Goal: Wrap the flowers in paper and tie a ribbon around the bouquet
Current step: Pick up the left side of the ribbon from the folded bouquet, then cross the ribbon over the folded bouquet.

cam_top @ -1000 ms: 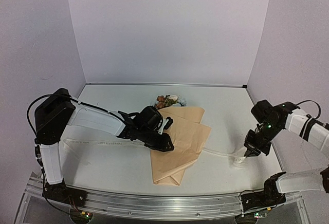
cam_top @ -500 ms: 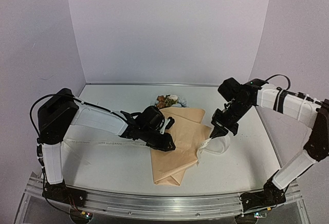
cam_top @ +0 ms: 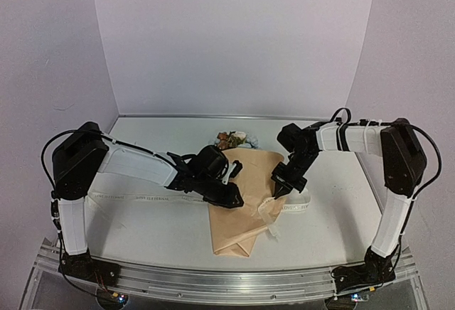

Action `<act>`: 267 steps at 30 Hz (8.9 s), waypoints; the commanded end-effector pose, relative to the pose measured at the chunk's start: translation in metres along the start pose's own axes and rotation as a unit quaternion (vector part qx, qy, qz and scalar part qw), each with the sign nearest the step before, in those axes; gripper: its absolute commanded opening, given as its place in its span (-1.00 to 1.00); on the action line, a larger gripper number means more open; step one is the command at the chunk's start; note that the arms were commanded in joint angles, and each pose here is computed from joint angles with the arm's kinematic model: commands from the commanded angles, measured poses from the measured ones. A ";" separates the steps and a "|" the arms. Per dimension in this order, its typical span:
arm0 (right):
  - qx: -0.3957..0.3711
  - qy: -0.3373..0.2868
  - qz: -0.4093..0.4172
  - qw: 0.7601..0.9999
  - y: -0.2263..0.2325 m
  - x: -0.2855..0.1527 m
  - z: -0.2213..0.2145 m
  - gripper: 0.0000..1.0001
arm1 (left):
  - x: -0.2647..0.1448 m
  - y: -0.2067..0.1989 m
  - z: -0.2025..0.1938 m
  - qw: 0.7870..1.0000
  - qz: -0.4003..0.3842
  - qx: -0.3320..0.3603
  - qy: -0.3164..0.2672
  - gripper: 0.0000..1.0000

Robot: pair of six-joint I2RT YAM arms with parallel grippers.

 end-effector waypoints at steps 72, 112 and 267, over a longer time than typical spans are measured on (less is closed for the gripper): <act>-0.091 -0.082 0.139 0.983 -0.044 -0.137 -0.105 -1.00 | 0.018 -0.046 0.005 0.997 -0.065 0.048 -0.016 -0.54; 0.053 0.007 0.258 0.965 0.163 -0.022 -0.059 -1.00 | -0.184 0.117 -0.066 0.827 0.294 -0.422 -0.228 0.17; -0.372 -0.098 0.321 0.866 0.010 -0.089 -0.072 0.28 | -0.067 -0.089 0.121 0.964 -0.249 -0.036 -0.082 -1.00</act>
Point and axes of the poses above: each gripper's point midway between its finger pads, its own x axis out along the fingers, its own y axis along the line the jaws close on, z = x × y, the point moved 5 cm from there along -x, back along the fingers, and after that the axes turned 4 degrees about x, right-handed, at the moved point
